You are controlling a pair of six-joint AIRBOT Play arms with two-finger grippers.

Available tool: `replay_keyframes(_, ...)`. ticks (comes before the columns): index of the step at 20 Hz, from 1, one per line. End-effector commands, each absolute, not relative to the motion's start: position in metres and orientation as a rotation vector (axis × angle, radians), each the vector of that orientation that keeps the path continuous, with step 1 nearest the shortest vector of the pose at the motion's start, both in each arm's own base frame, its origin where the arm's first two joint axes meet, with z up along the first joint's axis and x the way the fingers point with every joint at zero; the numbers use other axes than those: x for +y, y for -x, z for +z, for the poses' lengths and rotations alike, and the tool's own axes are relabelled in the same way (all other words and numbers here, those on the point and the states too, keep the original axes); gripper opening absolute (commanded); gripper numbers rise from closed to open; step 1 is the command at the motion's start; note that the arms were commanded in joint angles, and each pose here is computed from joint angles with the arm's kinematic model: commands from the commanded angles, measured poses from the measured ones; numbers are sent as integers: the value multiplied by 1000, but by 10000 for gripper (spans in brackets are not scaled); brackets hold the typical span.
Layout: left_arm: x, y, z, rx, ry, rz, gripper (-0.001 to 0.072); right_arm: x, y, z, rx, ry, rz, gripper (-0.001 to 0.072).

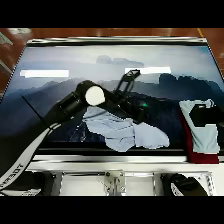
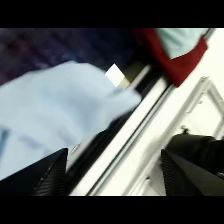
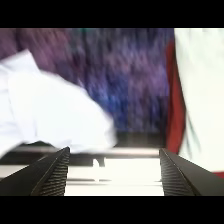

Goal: Fold the shirts.

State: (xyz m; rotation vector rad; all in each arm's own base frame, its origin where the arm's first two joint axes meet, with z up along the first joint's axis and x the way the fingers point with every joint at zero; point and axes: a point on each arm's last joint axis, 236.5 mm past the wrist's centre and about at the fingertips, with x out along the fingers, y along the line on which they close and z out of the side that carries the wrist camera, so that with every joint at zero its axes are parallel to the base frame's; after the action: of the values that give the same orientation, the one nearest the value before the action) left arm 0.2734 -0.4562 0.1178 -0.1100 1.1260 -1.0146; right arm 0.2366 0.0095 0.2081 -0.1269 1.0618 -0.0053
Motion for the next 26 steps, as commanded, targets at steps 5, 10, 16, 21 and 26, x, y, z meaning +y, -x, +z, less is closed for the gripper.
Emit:
replay_keyframes(5,-223,-376,86,1311,112,-505,670,-28,-251,111,1195,147,-130,679)
replay_keyframes(10,-155,-337,2,1558,332,-389,671,-41,-246,49,1278,-305,-117,679)
replay_keyframes(16,-183,-314,-72,1564,582,-350,671,-41,-246,-5,1406,-513,-14,679)
replay_keyframes(21,-211,-304,-102,1604,555,-355,671,-44,-251,-32,1473,-540,1,679)
replay_keyframes(26,-245,-322,-97,1513,639,-373,452,-37,-239,-55,1556,-527,72,679)
